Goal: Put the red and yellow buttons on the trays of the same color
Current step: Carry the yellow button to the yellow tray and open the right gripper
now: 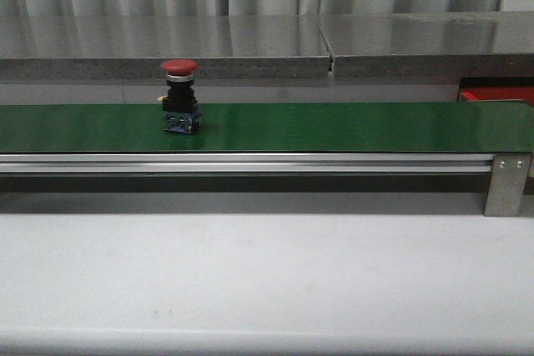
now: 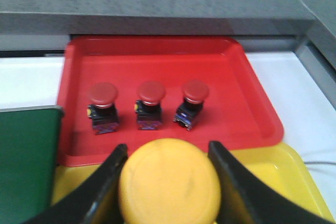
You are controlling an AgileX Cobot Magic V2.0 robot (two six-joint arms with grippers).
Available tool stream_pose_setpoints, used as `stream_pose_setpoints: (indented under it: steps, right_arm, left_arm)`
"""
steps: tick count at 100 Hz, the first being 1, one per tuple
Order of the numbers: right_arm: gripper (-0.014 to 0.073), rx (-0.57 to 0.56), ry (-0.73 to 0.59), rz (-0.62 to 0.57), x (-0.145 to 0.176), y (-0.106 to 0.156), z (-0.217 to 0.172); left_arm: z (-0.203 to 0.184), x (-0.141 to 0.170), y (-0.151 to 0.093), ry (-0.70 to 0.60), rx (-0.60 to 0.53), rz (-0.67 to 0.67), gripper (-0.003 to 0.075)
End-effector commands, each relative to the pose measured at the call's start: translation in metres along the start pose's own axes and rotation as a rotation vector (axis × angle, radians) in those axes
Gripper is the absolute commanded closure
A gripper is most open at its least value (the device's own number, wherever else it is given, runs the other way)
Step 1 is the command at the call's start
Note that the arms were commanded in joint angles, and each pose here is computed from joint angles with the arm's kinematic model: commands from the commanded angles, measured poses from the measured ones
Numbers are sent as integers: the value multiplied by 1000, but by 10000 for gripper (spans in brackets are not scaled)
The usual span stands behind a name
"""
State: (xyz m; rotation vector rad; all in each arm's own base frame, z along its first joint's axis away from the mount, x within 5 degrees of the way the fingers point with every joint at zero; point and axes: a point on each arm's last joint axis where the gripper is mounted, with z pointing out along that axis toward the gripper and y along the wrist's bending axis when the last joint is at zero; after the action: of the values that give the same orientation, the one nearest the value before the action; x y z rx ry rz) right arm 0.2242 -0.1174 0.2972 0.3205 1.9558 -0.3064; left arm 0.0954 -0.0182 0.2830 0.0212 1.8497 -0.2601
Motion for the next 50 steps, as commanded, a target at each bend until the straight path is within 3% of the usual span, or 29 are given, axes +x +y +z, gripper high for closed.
stream_pose_setpoints:
  steps: [1, 15, 50]
  right_arm:
    - [431, 145, -50, 79, -1, -14, -8]
    - [431, 187, 17, 101, 17, -17, 4]
    - [431, 70, 238, 103, 52, -11, 63]
  left_arm:
    - [-3, -15, -2, -98, 6, -13, 741]
    - [-3, -15, -2, -98, 6, -13, 741]
    - [-3, -15, -2, -98, 6, -13, 741]
